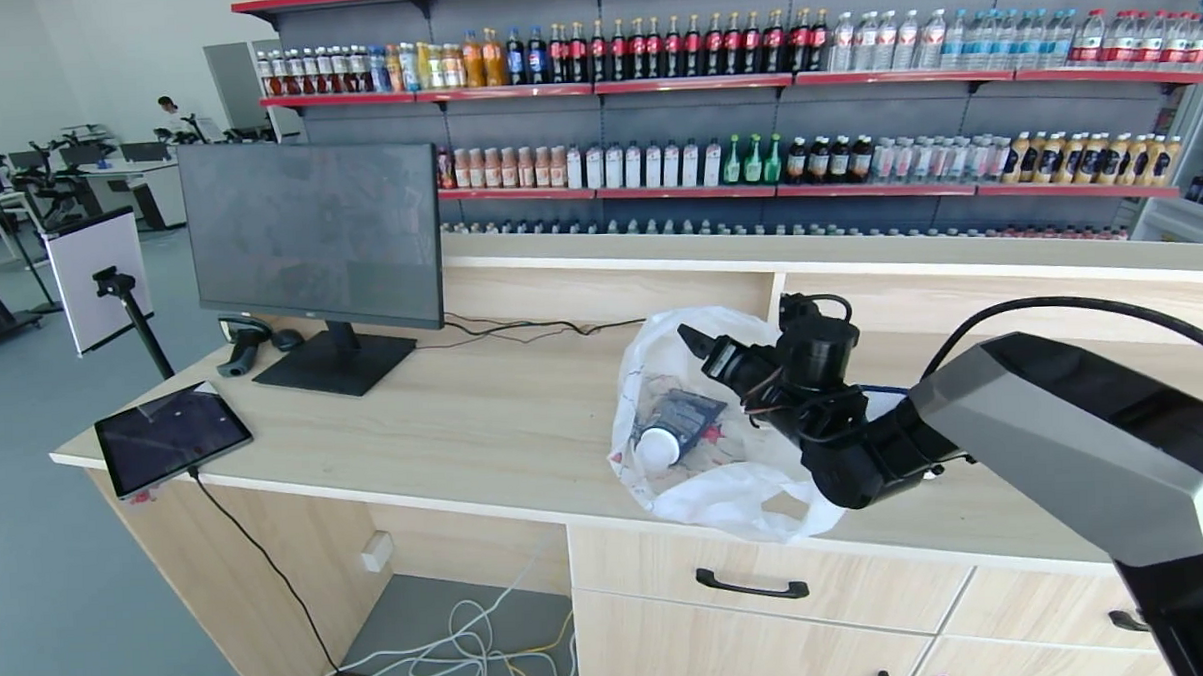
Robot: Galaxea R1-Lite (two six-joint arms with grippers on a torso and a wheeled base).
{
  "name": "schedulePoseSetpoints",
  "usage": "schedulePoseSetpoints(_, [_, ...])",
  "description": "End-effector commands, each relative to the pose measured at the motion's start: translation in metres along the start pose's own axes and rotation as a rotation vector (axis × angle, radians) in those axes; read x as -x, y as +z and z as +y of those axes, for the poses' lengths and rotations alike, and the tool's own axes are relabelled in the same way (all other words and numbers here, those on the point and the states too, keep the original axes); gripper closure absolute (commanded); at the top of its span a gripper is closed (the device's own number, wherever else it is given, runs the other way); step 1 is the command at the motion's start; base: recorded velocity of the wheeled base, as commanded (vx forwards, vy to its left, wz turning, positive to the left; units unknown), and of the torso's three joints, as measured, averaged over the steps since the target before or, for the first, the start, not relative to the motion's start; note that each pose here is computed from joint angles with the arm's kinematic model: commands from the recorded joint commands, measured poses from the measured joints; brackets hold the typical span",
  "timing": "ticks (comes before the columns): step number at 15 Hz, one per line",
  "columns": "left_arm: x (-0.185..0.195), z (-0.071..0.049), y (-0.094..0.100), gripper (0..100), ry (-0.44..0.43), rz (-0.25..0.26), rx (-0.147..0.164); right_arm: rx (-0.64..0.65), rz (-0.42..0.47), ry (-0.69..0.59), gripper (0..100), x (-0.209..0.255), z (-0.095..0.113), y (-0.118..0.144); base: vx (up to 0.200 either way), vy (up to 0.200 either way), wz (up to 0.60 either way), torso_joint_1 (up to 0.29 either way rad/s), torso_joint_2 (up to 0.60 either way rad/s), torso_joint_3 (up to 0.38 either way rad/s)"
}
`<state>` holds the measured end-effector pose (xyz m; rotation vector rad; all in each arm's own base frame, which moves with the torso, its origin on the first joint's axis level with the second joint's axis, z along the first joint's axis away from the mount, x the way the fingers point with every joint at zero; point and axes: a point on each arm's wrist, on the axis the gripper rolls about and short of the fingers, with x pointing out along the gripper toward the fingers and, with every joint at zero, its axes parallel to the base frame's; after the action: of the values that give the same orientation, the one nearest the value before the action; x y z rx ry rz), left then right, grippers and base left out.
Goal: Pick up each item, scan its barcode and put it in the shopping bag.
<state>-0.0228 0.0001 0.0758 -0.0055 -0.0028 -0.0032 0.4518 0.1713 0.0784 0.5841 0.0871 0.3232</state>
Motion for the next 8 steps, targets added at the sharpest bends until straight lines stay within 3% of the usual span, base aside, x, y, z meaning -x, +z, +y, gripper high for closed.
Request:
schedulePoseSetpoints(1, [0.0,0.0,0.0,100,0.0,0.0,0.001,0.032,-0.048,0.051,0,0.016,0.025,0.035,0.0,0.0,0.0,0.0,0.0,0.0])
schedulePoseSetpoints(5, [0.0,0.0,0.0,100,0.0,0.0,0.001,0.179,-0.1,0.119,0,0.081,0.046,0.066,0.0,0.0,0.0,0.0,0.0,0.0])
schedulePoseSetpoints(8, [0.0,0.0,0.0,100,0.0,0.0,0.001,0.345,-0.092,0.246,0,0.168,0.057,0.075,0.0,0.0,0.0,0.0,0.0,0.0])
